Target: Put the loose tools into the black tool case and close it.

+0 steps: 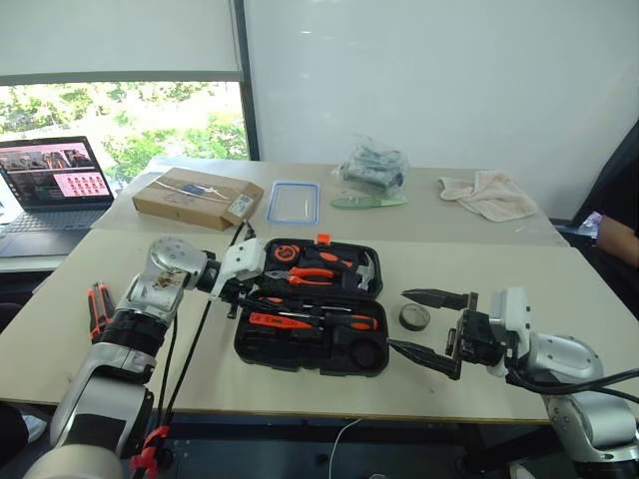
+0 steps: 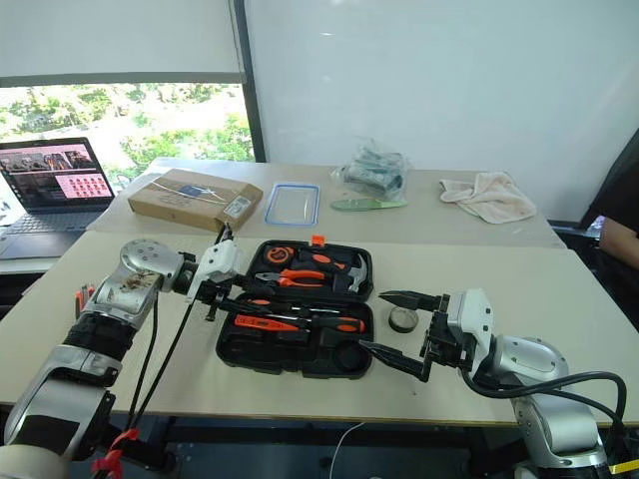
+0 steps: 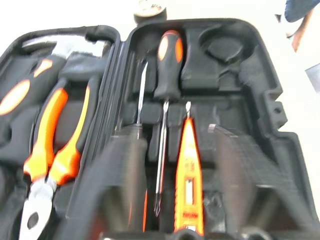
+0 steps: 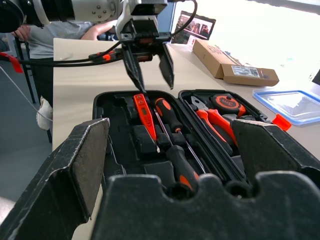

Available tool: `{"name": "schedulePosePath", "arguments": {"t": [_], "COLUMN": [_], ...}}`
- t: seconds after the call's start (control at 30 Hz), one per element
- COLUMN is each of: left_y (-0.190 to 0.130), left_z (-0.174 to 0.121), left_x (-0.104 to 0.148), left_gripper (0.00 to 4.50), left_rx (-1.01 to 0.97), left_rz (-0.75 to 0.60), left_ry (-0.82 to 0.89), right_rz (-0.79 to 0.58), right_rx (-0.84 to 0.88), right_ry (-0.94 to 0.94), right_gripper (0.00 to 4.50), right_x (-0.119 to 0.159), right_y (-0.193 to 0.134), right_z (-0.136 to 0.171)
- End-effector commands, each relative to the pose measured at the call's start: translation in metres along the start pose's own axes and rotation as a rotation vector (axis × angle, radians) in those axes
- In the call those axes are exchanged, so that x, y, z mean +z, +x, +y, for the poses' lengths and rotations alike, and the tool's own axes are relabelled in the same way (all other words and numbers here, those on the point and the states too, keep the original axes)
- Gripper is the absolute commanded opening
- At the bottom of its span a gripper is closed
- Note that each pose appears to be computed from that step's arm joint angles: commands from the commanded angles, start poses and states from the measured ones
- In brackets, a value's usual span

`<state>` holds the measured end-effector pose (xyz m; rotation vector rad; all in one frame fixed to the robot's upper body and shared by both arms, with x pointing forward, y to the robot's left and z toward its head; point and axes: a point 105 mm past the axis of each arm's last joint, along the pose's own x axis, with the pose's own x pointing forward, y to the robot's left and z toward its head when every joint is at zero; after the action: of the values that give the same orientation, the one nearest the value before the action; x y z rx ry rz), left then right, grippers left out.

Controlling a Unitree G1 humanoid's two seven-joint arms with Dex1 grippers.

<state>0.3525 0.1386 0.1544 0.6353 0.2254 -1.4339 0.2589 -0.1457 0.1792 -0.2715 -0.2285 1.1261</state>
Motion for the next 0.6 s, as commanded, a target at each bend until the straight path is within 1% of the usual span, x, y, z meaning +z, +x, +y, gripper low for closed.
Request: {"name": "schedulePosePath", "arguments": {"t": [0.03,0.07,0.2,0.43,0.6], "left_y": [0.003,0.003,0.01,0.017,0.019], "left_z": [-0.002,-0.003,-0.004,-0.018,-0.019], "left_x": [-0.002,-0.004,-0.016,-0.021,-0.028], "left_gripper": [0.42,0.09,0.09,0.09,0.09], "left_rx": [0.006,0.003,0.029,-0.03,0.0], "left_rz": [0.011,0.019,0.06,0.064,0.095], "left_ry": [0.012,0.006,0.001,0.014,0.002], "right_rz": [-0.025,-0.024,-0.022,-0.016,-0.018], "right_rx": [-0.003,-0.003,-0.003,-0.009,-0.014], "right_ry": [-0.051,-0.051,-0.053,-0.047,-0.046], "right_gripper": [4.5,4.5,4.5,4.5,4.5], "right_x": [0.01,0.01,0.011,0.01,0.009], "right_y": [0.001,0.001,-0.001,-0.003,-0.002], "right_z": [-0.003,-0.003,-0.004,-0.003,-0.004]}}
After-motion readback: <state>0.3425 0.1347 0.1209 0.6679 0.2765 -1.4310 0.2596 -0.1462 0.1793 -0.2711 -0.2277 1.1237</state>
